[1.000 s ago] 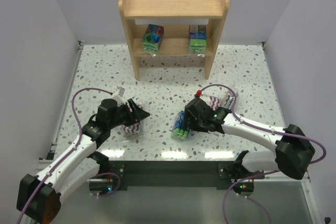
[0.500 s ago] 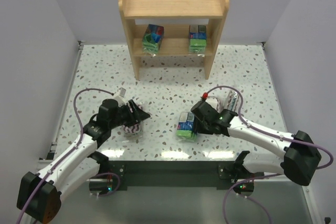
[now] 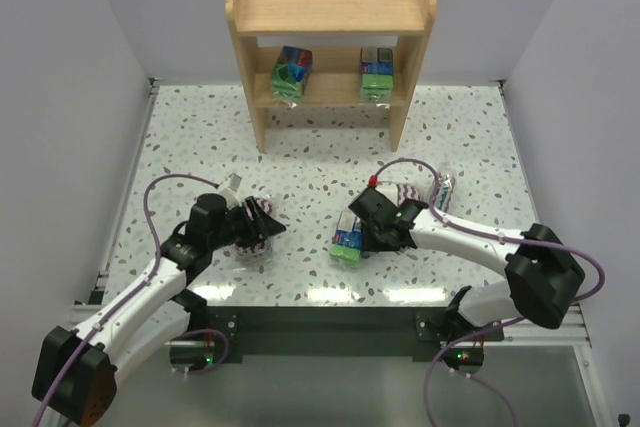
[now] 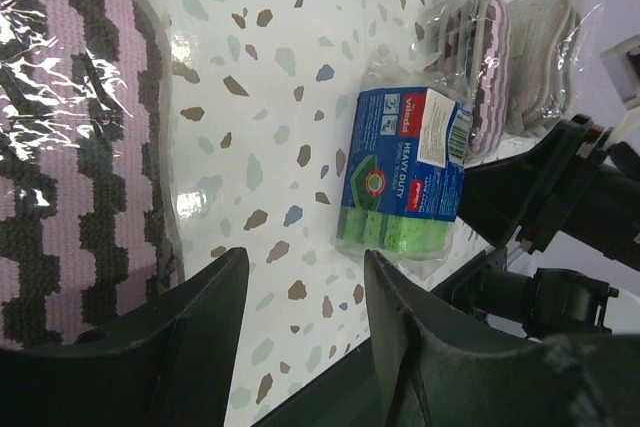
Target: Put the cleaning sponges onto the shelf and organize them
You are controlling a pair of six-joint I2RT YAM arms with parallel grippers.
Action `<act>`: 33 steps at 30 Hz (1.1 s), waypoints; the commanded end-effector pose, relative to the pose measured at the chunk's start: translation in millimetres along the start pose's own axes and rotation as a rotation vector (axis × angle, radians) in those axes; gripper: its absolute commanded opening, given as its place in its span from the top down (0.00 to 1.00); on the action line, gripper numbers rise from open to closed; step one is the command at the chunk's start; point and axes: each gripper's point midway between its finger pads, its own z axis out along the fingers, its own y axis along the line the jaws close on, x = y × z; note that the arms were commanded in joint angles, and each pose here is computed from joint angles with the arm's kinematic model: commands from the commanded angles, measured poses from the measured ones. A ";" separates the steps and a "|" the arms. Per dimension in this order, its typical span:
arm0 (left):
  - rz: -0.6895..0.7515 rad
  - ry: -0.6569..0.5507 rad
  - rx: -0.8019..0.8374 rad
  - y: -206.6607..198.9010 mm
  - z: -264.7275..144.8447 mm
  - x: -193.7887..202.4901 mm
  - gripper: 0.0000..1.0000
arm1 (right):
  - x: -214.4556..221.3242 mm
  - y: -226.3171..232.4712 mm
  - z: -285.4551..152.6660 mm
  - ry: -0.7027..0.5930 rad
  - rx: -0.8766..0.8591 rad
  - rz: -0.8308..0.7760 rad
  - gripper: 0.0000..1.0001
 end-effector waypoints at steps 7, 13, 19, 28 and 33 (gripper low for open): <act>0.012 -0.010 0.044 -13.2 -1.4 -5.3 0.46 | -74.5 86.9 9.3 -0.096 -0.221 -0.154 0.49; -0.004 -0.016 0.031 -7.4 -6.4 -0.9 0.46 | -94.8 96.6 17.4 -0.092 -0.244 -0.195 0.40; -0.006 -0.018 0.033 -6.2 -4.8 -0.4 0.46 | -100.2 52.1 -19.3 -0.178 -0.128 -0.015 0.25; -0.009 -0.024 0.016 -8.7 -2.7 -6.7 0.45 | -47.7 81.9 -63.1 -0.055 -0.531 0.410 0.23; -0.021 -0.063 -0.016 -6.6 -8.5 -13.4 0.43 | -46.1 106.7 -90.8 0.033 -0.751 0.660 0.24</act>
